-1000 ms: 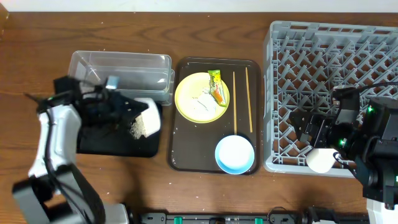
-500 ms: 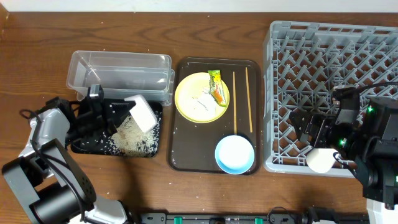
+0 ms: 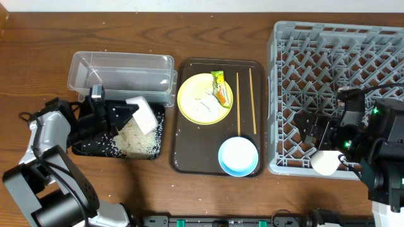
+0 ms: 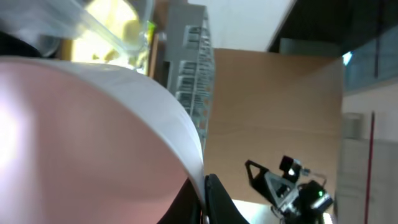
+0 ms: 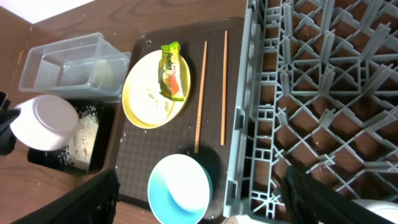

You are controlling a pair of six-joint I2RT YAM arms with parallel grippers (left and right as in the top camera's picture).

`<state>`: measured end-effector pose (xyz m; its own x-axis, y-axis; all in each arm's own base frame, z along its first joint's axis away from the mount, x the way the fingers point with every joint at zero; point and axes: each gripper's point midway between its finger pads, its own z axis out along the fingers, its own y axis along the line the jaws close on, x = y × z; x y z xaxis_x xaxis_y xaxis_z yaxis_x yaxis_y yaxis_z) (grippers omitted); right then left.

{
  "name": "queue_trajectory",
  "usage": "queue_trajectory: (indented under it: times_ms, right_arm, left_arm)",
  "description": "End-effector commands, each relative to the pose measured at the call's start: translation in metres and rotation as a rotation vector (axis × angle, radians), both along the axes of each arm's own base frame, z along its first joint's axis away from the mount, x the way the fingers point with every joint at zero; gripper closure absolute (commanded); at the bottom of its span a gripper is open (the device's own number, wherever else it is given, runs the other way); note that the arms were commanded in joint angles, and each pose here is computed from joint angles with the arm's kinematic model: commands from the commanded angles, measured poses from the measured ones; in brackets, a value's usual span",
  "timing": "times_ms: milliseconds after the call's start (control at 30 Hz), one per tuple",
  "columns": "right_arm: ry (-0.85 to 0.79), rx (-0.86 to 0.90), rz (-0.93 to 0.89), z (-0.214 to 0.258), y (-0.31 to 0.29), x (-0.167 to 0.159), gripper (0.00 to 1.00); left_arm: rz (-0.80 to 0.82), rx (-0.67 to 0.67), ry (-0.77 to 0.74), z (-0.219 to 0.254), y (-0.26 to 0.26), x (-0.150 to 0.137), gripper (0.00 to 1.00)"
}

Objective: Sort waste into correct bins and load items into the dishwasher rack
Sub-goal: 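Tip the pink bowl over the black tray to dump the rice, then set the empty pink bowl back on the brown tray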

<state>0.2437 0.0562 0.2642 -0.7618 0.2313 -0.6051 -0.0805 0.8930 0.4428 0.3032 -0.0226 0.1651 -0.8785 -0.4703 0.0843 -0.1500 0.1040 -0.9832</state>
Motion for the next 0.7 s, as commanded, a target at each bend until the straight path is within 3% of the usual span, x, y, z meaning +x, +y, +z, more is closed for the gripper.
queue_trajectory:
  times_ms: [0,200,300,533,667]
  right_arm:
    - [-0.003,-0.004,-0.015,0.001,-0.004,0.0,0.18]
    - [-0.01,-0.004,-0.015,0.002,-0.004,0.002,0.17]
    - [-0.015,-0.005,-0.015,0.003,-0.004,0.002,0.17]
    - [-0.021,0.001,-0.022,0.004,-0.005,0.004,0.17]
    - [-0.018,0.004,-0.026,0.004,-0.005,0.004,0.17]
  left_arm:
    - [-0.031,0.032,0.049,0.002,-0.009,-0.012,0.94]
    - [-0.184,0.197,0.022,0.018,-0.049,-0.04,0.94]
    - [-0.237,0.402,0.097,0.003,-0.064,-0.05,0.94]
    - [-0.273,0.935,0.031,-0.032,-0.116,-0.038,0.94]
    - [-0.313,1.168,0.009,-0.063,-0.142,-0.044,0.94]
